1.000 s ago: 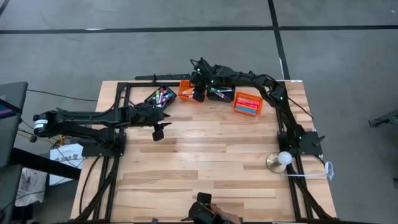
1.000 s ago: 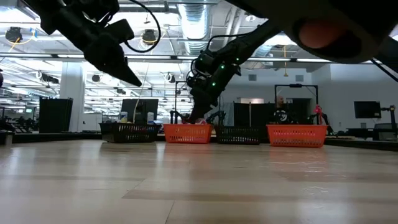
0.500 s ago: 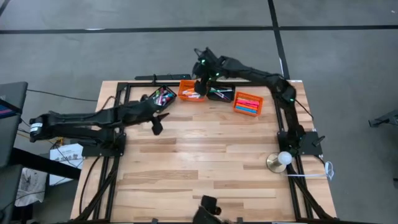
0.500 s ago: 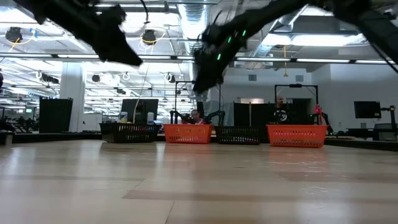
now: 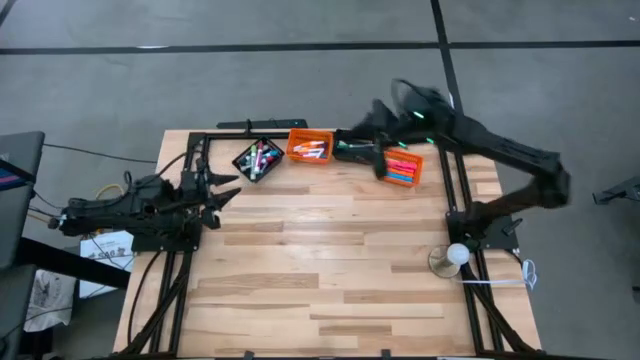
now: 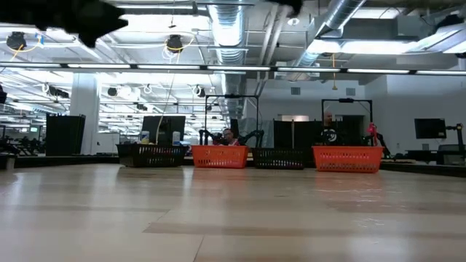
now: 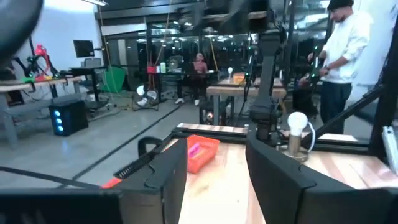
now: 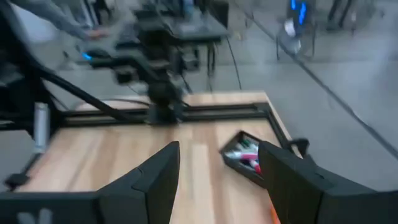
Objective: Pick & Place Markers
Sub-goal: Return to Home Position
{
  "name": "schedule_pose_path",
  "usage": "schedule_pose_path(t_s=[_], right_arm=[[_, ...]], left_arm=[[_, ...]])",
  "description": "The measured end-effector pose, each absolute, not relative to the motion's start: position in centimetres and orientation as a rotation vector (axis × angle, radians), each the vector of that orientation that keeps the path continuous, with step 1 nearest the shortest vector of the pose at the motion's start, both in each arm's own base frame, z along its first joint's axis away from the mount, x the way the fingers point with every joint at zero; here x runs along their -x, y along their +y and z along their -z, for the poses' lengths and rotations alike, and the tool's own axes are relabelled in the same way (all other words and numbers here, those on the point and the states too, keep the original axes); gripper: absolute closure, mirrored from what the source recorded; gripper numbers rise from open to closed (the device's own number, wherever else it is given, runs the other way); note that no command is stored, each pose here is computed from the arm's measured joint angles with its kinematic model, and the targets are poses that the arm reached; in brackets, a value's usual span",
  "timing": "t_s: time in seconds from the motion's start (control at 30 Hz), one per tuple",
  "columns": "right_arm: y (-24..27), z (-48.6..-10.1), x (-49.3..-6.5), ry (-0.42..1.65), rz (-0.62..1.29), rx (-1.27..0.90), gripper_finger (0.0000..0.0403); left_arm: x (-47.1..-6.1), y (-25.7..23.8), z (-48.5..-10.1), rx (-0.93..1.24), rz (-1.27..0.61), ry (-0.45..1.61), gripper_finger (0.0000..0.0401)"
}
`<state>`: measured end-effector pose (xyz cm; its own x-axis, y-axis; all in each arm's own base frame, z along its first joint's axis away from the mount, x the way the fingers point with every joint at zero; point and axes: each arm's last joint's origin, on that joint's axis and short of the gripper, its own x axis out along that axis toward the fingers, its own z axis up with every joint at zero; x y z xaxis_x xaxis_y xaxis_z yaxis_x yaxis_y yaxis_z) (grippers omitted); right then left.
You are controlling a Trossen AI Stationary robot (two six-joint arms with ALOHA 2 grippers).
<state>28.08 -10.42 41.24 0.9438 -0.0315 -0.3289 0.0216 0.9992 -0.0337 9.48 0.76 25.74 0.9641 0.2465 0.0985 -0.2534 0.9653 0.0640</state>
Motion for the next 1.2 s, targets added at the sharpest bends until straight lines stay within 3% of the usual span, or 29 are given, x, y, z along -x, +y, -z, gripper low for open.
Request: schedule_pose_path(t_s=[0.23,0.5,0.8,0.97,1.2], right_arm=[[-5.5,-38.8,-19.9,0.156,0.054,0.034,0.0196],[-3.1,-31.9,-13.5,0.023,0.105,-0.016,0.0196],[-1.0,-24.4,-9.6,-0.139,-0.005,-0.072,0.0196],[-0.9,-20.7,-8.8,-0.18,0.035,-0.136,0.0196],[-0.9,-18.2,-9.6,-0.057,0.036,-0.193,0.0196]], left_arm=[[-8.9,0.8,-21.3,0.016,-0.258,-0.107,0.0238],[-9.4,0.8,-17.7,0.118,-0.265,-0.058,0.0238],[-9.8,0.7,-16.9,0.159,-0.259,-0.05,0.0238],[-9.9,0.9,-16.8,0.233,-0.301,-0.047,0.0238],[-10.1,0.9,-16.5,0.265,-0.307,-0.026,0.0238]])
